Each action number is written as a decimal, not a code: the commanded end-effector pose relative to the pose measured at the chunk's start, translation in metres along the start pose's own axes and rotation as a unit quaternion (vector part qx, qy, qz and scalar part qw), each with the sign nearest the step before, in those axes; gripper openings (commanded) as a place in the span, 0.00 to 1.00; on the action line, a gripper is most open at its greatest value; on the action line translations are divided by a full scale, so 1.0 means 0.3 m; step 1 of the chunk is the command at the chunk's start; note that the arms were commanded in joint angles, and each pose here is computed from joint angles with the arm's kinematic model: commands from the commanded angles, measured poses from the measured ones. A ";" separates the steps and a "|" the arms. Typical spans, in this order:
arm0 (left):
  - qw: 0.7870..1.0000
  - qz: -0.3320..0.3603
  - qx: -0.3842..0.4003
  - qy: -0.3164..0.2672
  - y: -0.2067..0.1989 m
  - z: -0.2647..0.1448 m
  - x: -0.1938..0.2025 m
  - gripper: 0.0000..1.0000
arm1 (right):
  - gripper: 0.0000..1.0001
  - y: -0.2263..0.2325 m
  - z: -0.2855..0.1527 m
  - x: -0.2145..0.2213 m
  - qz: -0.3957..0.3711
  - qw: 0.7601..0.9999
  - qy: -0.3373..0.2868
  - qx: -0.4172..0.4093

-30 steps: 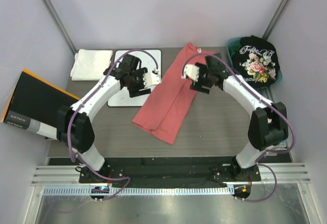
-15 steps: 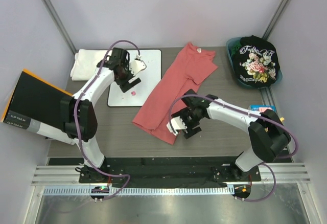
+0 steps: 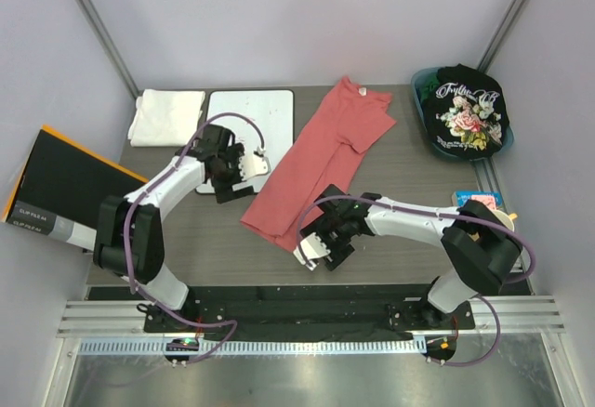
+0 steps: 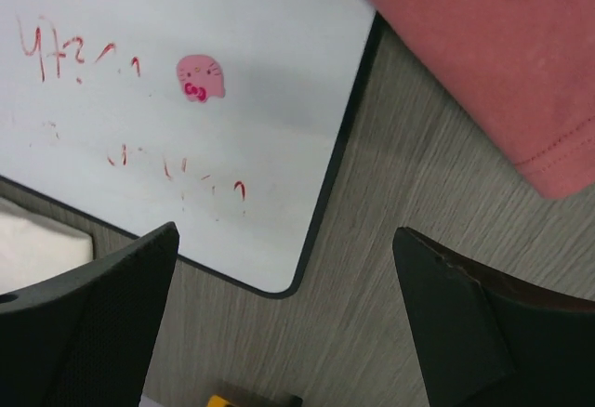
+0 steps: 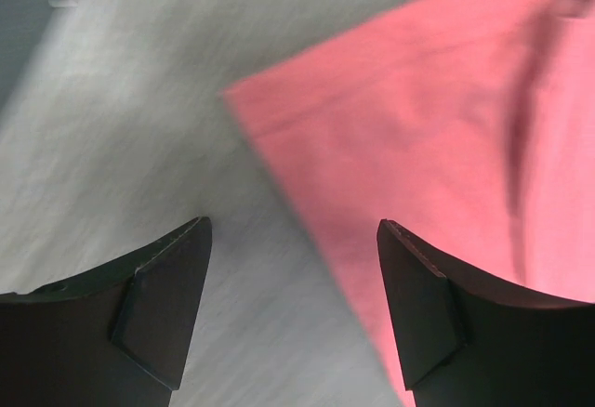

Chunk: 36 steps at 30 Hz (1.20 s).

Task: Fold and stack the t-shirts
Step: Rotate the tshirt 45 degrees

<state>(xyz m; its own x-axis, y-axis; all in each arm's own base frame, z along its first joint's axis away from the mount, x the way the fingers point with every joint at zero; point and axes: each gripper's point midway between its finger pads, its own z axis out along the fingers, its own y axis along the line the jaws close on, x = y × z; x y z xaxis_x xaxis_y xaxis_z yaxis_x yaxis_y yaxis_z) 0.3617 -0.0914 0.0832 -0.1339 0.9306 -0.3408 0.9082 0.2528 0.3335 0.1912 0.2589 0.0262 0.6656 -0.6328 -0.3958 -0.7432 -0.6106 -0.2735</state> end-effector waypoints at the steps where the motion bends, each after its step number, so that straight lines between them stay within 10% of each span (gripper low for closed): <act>1: 0.987 0.150 -0.019 -0.059 -0.013 0.014 -0.045 0.98 | 0.77 -0.147 0.017 -0.018 0.000 0.998 0.001 0.063; 10: 0.934 0.332 -0.001 -0.135 -0.174 0.069 -0.057 0.99 | 0.76 -0.170 0.040 -0.069 0.028 0.997 -0.006 0.070; 36: 0.822 0.477 0.143 -0.278 -0.524 0.081 -0.052 0.98 | 0.70 -0.021 0.019 -0.041 0.068 0.995 0.002 0.067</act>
<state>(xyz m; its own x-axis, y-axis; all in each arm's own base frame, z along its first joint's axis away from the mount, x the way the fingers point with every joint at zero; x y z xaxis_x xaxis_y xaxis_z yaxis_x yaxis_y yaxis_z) 0.2647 -0.1520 0.0371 0.7491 0.5293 -0.3984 0.6599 -0.5429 0.5194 0.1929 0.2749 0.0285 0.5746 -0.7014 -0.4218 -0.8177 -0.4700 -0.3323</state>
